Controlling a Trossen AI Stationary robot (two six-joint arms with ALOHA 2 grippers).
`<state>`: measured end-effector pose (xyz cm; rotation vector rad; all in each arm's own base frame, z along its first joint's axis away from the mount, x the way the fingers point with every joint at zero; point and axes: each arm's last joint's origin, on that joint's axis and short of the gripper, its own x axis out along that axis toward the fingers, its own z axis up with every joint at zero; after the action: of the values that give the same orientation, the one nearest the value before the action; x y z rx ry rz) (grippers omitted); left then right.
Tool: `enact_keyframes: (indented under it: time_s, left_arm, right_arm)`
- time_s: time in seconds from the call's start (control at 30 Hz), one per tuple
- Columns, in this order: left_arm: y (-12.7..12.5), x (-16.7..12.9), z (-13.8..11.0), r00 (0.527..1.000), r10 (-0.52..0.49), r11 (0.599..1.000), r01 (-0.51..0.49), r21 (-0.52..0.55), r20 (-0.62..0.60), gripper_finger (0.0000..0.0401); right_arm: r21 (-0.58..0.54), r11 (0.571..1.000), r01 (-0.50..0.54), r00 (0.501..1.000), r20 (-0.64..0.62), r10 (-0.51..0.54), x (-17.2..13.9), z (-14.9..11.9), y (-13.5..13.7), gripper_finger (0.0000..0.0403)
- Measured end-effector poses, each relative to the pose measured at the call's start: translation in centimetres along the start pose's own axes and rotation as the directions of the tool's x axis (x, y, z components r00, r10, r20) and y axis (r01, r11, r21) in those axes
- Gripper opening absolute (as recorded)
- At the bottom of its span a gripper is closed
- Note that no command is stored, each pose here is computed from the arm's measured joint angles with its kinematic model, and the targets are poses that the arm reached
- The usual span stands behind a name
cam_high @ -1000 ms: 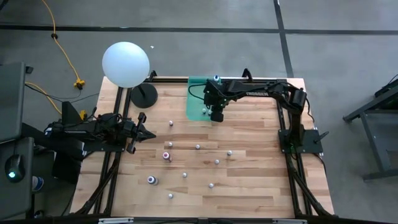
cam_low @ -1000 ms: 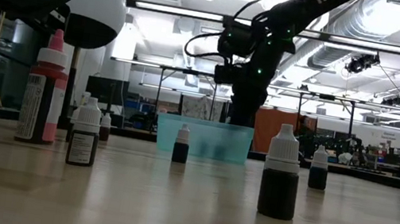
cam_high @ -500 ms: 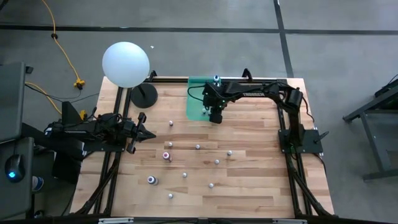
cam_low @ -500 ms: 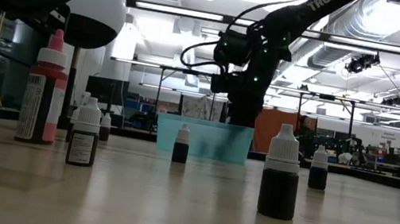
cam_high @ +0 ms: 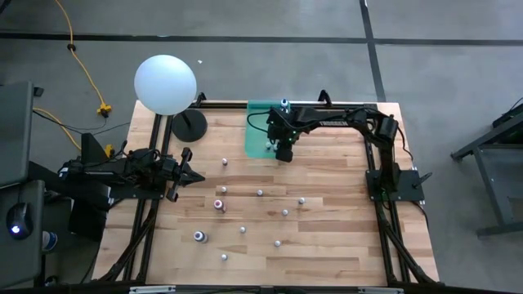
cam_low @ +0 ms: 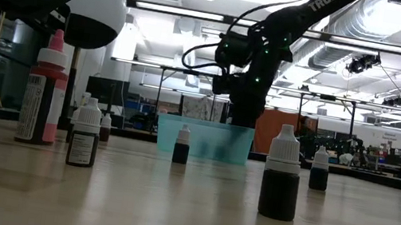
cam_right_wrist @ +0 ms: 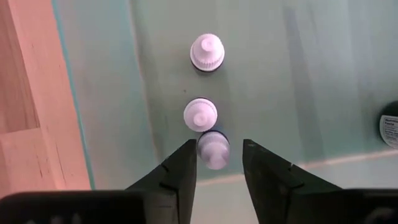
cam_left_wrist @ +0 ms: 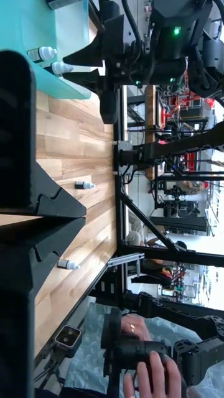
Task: Pick & Place food coloring
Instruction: Put the small blue food coloring bottle into the light blue bin
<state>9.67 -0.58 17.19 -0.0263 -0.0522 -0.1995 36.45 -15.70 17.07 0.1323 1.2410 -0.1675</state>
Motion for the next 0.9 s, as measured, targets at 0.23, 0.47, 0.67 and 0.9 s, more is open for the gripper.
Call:
enact_keyframes:
  time_s: [0.23, 0.47, 0.67, 0.9]
  left_arm:
    - [0.0, 0.0, 0.0, 1.0, 0.0, 1.0, 0.0, 0.0, 0.0, 0.0001]
    - [0.0, 0.0, 0.0, 1.0, 0.0, 1.0, 0.0, 0.0, 0.0, 0.0001]
    - [0.0, 0.0, 0.0, 1.0, 0.0, 1.0, 0.0, 0.0, 0.0, 0.0001]
    - [0.0, 0.0, 0.0, 1.0, 0.001, 1.0, -0.001, 0.0, 0.0, 0.0001]
  right_arm:
    - [0.0, 1.0, 0.0, 1.0, 0.0, 0.0, -0.1, 0.0, 0.0, 0.0147]
    - [-0.008, 0.999, 0.039, 0.999, 0.025, -0.039, -1.4, 0.1, -0.1, 0.0161]
    - [-0.007, 0.998, 0.055, 0.998, 0.041, -0.055, -3.2, 0.1, 0.0, 0.0163]
    - [0.002, 0.999, 0.04, 0.991, 0.127, -0.04, -6.9, 0.1, 0.7, 0.0163]
